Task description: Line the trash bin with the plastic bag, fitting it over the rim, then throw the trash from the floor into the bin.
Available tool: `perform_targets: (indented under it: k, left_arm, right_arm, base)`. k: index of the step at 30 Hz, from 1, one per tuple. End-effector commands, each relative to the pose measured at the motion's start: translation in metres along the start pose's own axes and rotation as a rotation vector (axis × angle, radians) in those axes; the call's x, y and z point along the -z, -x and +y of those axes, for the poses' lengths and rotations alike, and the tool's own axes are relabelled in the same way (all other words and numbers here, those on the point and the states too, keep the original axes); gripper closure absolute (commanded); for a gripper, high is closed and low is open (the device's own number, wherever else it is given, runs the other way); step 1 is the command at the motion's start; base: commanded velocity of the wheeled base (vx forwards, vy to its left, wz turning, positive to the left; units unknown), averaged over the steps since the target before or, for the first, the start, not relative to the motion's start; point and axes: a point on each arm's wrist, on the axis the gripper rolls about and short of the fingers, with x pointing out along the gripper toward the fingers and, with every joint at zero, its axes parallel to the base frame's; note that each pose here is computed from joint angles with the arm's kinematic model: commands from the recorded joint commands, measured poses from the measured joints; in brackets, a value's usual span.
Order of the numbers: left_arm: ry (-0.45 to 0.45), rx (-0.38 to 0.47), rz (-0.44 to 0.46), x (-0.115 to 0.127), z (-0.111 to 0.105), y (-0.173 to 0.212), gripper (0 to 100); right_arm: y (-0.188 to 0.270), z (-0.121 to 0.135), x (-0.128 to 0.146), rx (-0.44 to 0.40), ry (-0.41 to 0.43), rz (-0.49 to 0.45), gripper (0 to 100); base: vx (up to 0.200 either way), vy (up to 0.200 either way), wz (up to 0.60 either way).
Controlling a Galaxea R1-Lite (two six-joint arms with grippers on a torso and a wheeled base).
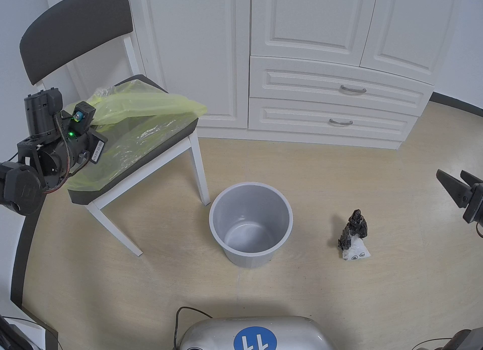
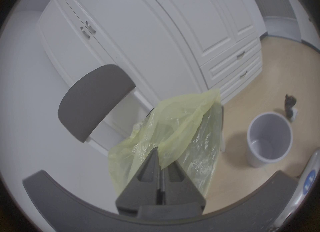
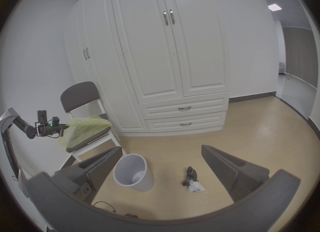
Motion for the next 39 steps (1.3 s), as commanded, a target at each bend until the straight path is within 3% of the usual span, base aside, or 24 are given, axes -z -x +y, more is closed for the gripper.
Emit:
perform_targets:
  k: [1, 5, 10, 17, 21, 26, 34, 39]
  left_arm:
    - [0.09, 0.119, -0.143, -0.036, -0.02, 0.024, 100]
    - [0.223, 0.169, -0.209, -0.061, -0.028, 0.029, 100]
    - [0.372, 0.265, -0.274, -0.09, -0.039, 0.043, 100]
    - [0.5, 0.358, -0.38, -0.128, -0.049, 0.065, 100]
    - [0.574, 0.4, -0.424, -0.144, -0.051, 0.075, 100]
    - [0.67, 0.436, -0.435, -0.151, -0.056, 0.076, 100]
    - [0.854, 0.501, -0.415, -0.155, -0.064, 0.082, 100]
    - [0.973, 0.473, -0.434, -0.15, -0.068, 0.077, 100]
  right_arm:
    - [-0.008, 0.02, 0.011, -0.086, 0.011, 0.048, 0]
    - [-0.013, 0.028, 0.018, -0.095, 0.013, 0.039, 0]
    - [-0.02, 0.037, 0.035, -0.135, 0.035, 0.106, 0]
    - [-0.027, 0.052, 0.051, -0.199, -0.012, 0.167, 0]
    - [-0.024, 0.059, 0.066, -0.247, 0.016, 0.23, 0]
    - [-0.023, 0.075, 0.077, -0.306, -0.022, 0.297, 0]
    - [-0.027, 0.106, 0.108, -0.32, -0.055, 0.449, 0]
    - [-0.039, 0.126, 0.124, -0.328, -0.116, 0.487, 0]
  base:
    - [0.0, 0.0, 0.0]
    - [0.0, 0.0, 0.0]
    - [0.0, 0.0, 0.0]
    - [0.0, 0.0, 0.0]
    - [0.0, 0.0, 0.0]
    - [0.0, 0.0, 0.0]
    - [0.0, 0.0, 0.0]
    - [0.0, 0.0, 0.0]
